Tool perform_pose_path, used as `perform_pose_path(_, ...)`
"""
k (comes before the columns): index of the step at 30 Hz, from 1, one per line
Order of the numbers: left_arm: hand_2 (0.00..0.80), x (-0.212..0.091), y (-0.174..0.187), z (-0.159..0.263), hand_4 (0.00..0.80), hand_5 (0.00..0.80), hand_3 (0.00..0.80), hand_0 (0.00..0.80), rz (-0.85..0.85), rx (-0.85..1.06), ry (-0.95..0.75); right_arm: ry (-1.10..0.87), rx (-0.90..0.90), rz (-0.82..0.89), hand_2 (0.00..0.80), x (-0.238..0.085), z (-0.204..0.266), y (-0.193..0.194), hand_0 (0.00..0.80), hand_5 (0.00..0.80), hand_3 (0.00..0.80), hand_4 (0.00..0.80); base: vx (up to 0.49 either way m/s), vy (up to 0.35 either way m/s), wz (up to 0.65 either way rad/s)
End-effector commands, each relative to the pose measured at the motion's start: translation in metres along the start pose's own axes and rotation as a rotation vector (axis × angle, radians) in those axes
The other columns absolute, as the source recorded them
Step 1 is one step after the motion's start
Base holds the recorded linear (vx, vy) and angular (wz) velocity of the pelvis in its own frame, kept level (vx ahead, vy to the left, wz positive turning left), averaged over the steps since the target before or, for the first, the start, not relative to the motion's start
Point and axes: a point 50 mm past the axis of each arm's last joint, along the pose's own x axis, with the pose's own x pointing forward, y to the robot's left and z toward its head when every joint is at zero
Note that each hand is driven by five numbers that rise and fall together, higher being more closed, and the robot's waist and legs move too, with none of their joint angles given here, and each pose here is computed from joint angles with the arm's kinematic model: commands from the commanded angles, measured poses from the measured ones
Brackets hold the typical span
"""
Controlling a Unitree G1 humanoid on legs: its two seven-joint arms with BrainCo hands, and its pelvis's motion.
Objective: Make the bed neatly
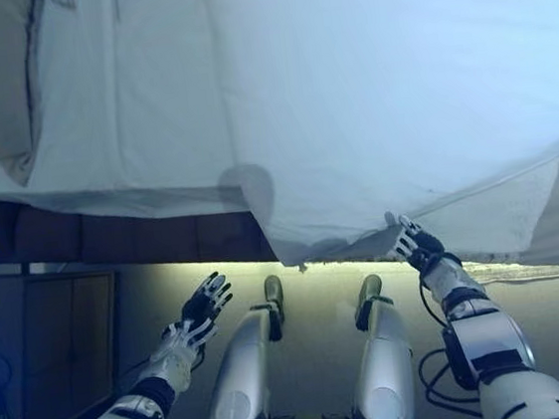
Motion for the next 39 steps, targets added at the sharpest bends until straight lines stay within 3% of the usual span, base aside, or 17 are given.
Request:
perform_pose_path(1,0.000,-0.003,0.001,0.012,0.000,0.000,0.000,0.000,0.001,-0.042,-0.090,-0.115,-0.017,0.011,0.000,-0.004,0.039,-0.005,0.000,0.000,0.000,0.000,0.008,0.025,0.04)
perform_pose_path(18,0.000,-0.027,0.031,0.000,0.000,0.000,0.000,0.000,0.059,-0.084,-0.099,-0.359,-0.135,0.206,0.000,-0.021,0.130,0.034,0.000,0.000,0.000,0.000,0.013,0.023,0.00)
perform_pose_path(29,0.000,-0.044,0.048,-0.023,0.000,0.000,0.000,0.000,0.092,-0.073,-0.021,-0.356,-0.171,0.259,0.000,-0.022,0.128,0.035,0.000,0.000,0.000,0.000,0.060,0.023,-0.03)
perform_pose_path(30,0.000,-0.045,0.049,-0.024,0.000,0.000,0.000,0.000,0.093,-0.074,-0.019,-0.364,-0.174,0.262,0.091,-0.023,0.129,0.035,0.091,0.091,0.091,0.091,0.052,0.013,-0.07)
perform_pose_path(32,0.000,-0.046,0.050,-0.026,0.000,0.000,0.000,0.000,0.095,-0.073,-0.012,-0.381,-0.175,0.273,0.769,-0.024,0.128,0.034,0.769,0.769,0.769,0.769,0.051,0.012,-0.07)
perform_pose_path(33,0.000,-0.047,0.050,-0.026,0.000,0.000,0.000,0.000,0.098,-0.074,-0.010,-0.380,-0.175,0.278,0.800,-0.023,0.127,0.034,0.800,0.800,0.800,0.800,0.058,0.014,-0.07)
perform_pose_path(39,0.000,-0.051,0.056,-0.030,0.000,0.000,0.000,0.000,0.110,-0.074,0.005,-0.369,-0.168,0.329,0.800,-0.023,0.120,0.034,0.800,0.800,0.800,0.800,0.062,0.007,-0.05)
